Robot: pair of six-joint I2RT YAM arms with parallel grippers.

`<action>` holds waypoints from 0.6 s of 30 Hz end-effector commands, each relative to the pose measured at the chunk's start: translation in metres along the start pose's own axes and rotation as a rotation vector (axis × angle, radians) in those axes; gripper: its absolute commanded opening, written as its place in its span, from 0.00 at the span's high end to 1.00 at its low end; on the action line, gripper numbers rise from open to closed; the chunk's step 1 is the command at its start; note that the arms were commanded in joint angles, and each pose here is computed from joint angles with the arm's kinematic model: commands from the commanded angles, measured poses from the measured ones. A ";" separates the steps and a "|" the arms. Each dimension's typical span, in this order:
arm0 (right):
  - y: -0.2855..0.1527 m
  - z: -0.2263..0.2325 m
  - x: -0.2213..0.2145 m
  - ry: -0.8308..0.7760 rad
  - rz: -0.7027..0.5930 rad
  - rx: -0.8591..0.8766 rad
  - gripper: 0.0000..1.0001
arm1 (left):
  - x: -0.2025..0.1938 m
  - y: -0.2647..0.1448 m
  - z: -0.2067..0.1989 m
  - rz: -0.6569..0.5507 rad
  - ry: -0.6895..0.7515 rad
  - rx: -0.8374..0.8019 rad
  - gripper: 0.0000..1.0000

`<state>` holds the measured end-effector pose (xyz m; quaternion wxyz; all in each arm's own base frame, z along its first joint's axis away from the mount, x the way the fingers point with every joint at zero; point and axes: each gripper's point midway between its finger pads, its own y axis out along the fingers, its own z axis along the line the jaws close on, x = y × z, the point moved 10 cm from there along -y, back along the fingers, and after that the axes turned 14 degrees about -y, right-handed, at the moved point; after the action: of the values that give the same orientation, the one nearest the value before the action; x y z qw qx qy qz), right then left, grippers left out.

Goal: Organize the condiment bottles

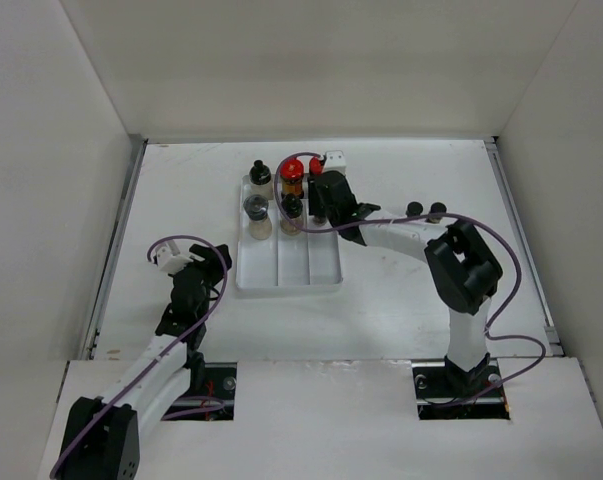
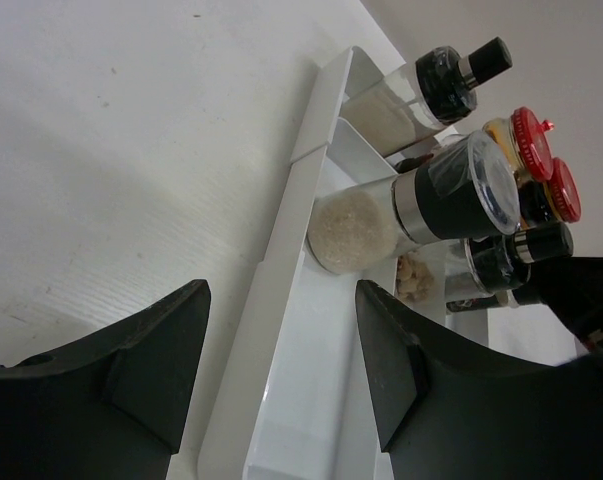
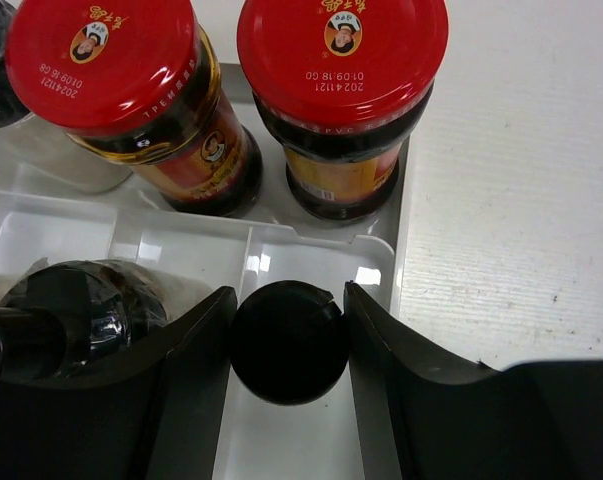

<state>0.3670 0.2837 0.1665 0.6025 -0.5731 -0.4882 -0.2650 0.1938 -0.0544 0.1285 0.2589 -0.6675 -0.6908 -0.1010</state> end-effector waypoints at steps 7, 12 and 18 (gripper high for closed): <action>-0.015 -0.005 0.032 0.064 -0.097 0.002 0.20 | 0.003 0.002 -0.011 -0.009 -0.005 -0.048 0.42; -0.056 -0.026 0.053 0.107 -0.176 0.002 0.18 | 0.005 0.002 -0.011 -0.024 -0.005 -0.048 0.42; -0.088 -0.103 0.031 0.223 -0.187 -0.197 0.51 | 0.005 0.001 -0.011 -0.026 -0.007 -0.055 0.42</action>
<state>0.3272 0.2165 0.2364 0.5947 -0.5379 -0.4822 -0.3528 0.1938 -0.0544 0.1276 0.2610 -0.6676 -0.6901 -0.0998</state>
